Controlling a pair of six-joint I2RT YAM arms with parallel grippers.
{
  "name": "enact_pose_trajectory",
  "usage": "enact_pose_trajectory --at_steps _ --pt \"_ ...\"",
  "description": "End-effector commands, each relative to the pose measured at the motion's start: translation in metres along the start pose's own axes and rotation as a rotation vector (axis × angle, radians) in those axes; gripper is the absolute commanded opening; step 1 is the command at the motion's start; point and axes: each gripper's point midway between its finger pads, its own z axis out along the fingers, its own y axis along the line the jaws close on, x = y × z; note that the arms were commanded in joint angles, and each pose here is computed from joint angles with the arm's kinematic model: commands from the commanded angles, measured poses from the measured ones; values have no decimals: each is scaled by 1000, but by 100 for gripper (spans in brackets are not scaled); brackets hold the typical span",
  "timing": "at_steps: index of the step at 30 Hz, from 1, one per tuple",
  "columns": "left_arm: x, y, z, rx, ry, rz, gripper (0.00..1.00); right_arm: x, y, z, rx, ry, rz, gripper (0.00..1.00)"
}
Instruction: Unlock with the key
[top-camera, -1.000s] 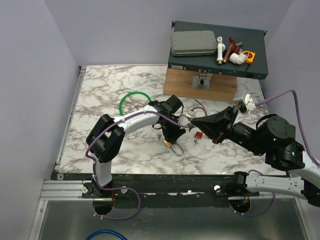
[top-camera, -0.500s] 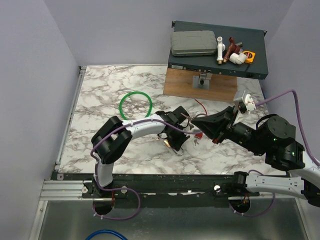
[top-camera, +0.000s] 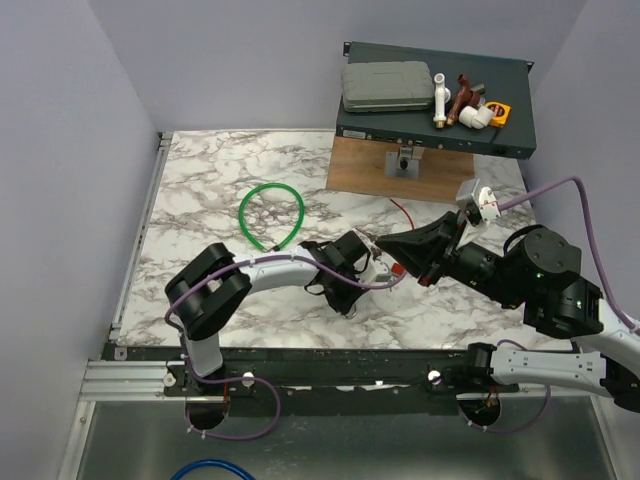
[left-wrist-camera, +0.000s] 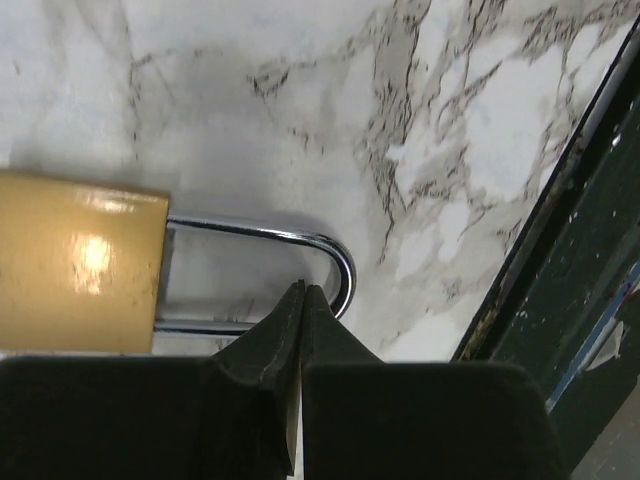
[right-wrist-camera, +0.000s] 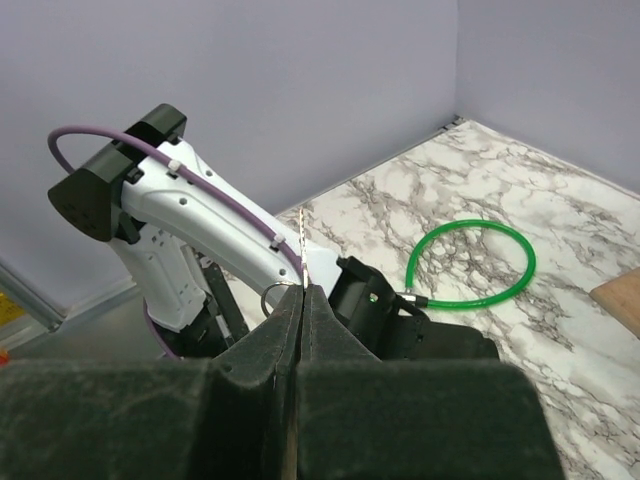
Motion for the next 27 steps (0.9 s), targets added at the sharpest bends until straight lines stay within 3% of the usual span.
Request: enact_pose_trajectory --at_steps 1,5,13,18,20,22,23,27 --pt "10 0 -21 -46 1 16 0 -13 7 -2 -38 -26 -13 1" --pt "11 1 -25 -29 16 -55 0 -12 8 -3 -39 -20 -7 1" --pt "16 45 -37 -31 18 -306 0 -11 6 -5 -28 -17 0 1" --pt "13 51 -38 -31 1 -326 2 -11 7 -3 -30 -13 -4 1" --pt "7 47 -40 -14 -20 -318 12 -11 7 -3 -30 -14 -3 1" --pt "0 44 -45 -3 -43 -311 40 -10 7 -3 -31 -14 -1 1" --pt "-3 43 -47 4 -55 -305 48 -10 7 -3 -31 -14 0 1" --pt "-13 34 -52 46 -73 -303 69 -9 7 -2 -33 -12 -1 1"
